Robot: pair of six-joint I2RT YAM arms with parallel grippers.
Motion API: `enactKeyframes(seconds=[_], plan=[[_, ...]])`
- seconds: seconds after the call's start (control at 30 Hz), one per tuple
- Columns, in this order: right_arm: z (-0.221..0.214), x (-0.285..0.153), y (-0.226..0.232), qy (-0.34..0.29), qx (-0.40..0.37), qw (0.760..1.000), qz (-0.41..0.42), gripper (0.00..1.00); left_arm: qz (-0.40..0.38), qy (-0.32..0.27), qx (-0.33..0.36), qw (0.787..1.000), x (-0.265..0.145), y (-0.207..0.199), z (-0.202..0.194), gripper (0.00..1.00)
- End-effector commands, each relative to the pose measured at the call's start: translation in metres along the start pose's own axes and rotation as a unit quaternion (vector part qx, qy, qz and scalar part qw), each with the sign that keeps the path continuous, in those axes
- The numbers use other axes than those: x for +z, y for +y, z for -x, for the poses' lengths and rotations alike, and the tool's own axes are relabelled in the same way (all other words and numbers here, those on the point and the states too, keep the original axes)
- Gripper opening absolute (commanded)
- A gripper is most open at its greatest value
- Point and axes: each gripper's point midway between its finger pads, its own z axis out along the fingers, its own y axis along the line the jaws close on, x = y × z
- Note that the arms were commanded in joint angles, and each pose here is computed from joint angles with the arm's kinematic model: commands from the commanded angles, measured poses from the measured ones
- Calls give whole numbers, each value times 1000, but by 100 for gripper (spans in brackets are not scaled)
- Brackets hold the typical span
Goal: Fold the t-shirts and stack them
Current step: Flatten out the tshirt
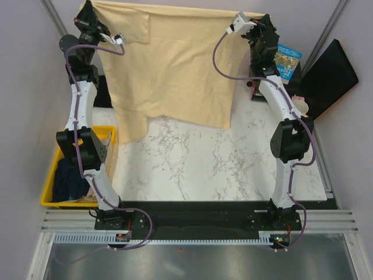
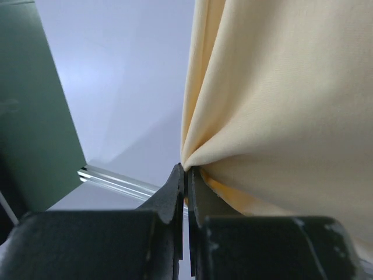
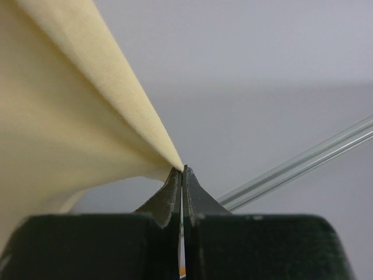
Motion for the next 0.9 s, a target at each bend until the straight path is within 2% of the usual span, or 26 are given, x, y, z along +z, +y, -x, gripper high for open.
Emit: enactKeyframes(seconds=[0.0,0.03,0.13,0.2,0.27,0.3,0.37,0.4,0.43,0.47,0.5,0.53,0.57,0.6,0.63,0.7,0.77,0.8,0.87], plan=[[1,-9,-126,19,7,989,-146,0,153,71,110,980,-22,163,-47,2],[7,-11,-143,11,10,987,-160,0,180,74,124,973,-29,197,-47,2],[11,-21,-175,4,7,984,-178,0,213,70,144,964,-46,242,-40,2],[12,-25,-176,2,7,985,-173,0,208,64,145,965,-51,243,-36,2],[7,-29,-165,8,2,988,-152,0,226,61,145,961,-65,263,-26,2],[3,-31,-158,12,-1,989,-144,0,203,63,128,969,-62,235,-30,2],[-10,-39,-127,25,-7,994,-104,0,210,66,133,966,-75,236,-24,2],[-26,-44,-90,39,-17,997,-65,0,169,67,114,977,-71,189,-29,2],[-28,-53,-92,41,-16,997,-61,0,167,62,116,977,-81,193,-20,2],[-35,-59,-78,49,-22,998,-40,0,150,52,118,980,-85,177,-14,2],[-52,-70,-42,64,-33,997,3,0,99,45,86,990,-90,123,-11,2],[-53,-83,-44,67,-25,997,11,0,88,35,77,993,-102,122,1,2],[-63,-95,-23,81,-28,995,53,0,20,24,35,999,-115,60,10,2],[-80,-115,17,92,-36,989,112,0,-11,15,15,1000,-125,37,19,2],[-80,-133,16,90,-36,987,127,0,-42,7,-6,999,-137,12,29,2],[-99,-180,57,102,-45,971,210,0,-144,-25,-46,988,-179,-53,62,2],[-115,-219,90,120,-47,949,287,0,-200,-40,-91,975,-215,-88,89,2],[-120,-243,105,118,-45,940,317,0,-250,-45,-129,959,-236,-113,103,2],[-132,-277,126,132,-53,920,366,0,-276,-66,-149,947,-262,-123,127,2]])
